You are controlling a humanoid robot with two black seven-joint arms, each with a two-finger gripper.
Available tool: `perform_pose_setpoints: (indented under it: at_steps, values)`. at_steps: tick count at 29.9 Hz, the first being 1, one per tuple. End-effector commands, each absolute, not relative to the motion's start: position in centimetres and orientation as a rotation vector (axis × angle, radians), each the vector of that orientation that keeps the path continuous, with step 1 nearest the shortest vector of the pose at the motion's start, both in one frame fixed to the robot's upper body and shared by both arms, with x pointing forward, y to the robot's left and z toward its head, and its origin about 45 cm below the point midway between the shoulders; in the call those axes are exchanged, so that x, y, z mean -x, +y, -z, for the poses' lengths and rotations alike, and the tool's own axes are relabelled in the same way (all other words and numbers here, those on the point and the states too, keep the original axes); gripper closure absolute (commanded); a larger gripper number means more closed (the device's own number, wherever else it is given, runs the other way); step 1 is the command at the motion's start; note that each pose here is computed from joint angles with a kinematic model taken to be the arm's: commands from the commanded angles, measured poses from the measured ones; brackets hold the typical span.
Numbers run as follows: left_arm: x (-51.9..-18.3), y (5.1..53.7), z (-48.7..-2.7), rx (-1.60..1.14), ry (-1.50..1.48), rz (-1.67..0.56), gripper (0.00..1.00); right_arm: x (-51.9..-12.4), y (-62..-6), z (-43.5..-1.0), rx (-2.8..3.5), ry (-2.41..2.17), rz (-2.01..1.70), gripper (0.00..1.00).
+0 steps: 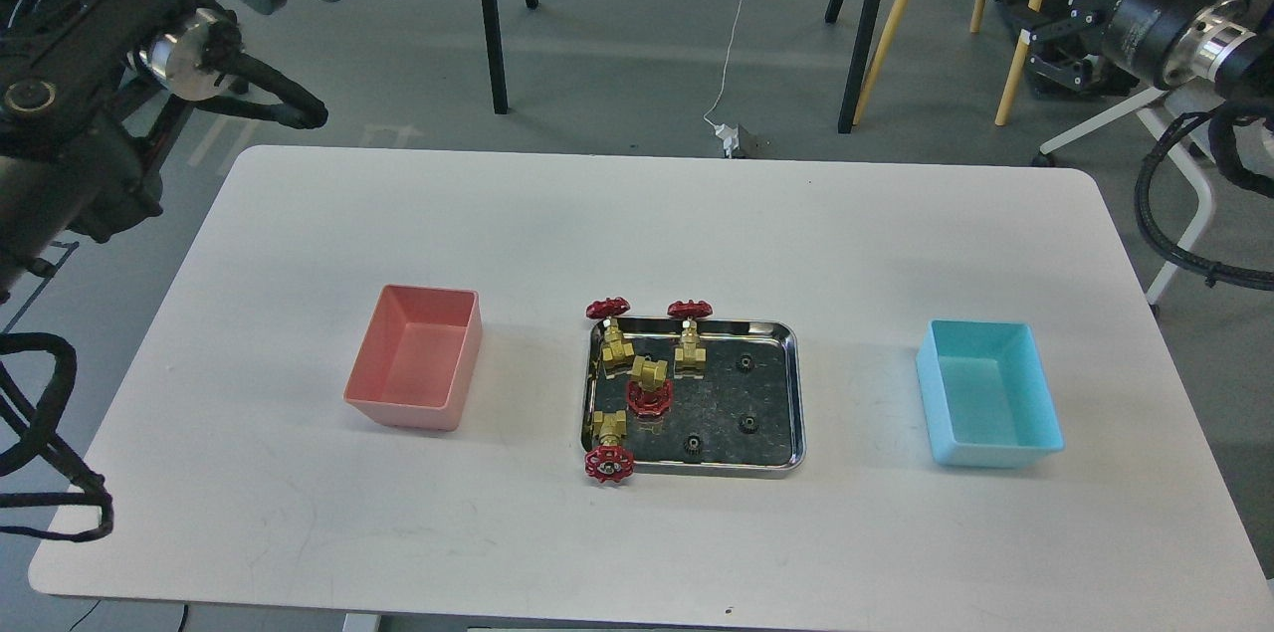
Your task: Place valve in pink box and gear in blue box
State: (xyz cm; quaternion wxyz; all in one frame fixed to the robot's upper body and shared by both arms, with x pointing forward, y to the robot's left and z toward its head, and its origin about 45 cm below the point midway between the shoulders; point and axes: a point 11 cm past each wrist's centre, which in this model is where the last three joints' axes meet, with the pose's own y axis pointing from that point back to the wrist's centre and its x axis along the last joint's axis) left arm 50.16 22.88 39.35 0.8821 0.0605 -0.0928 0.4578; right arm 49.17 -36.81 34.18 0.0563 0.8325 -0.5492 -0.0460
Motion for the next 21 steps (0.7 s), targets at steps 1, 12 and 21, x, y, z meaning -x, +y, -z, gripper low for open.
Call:
perform_pose_setpoints:
  at_steps: [1,12,21]
  values:
    - [-49.9,23.6,-40.1,-0.102,-0.216,-0.933,0.0,-49.2,-36.9,-34.3,-2.523,-1.67,0.134,0.01]
    - [-51.8,28.6,-41.1,0.186,-0.05,-1.074,0.0,-49.1,-37.5,-34.5,-2.512,-1.685,0.128,0.01]
    - [-51.4,27.3,-40.6,0.238,-0.1,-0.995,0.0,-49.6,-37.6,-36.4,-2.518,-1.696,0.074,0.01]
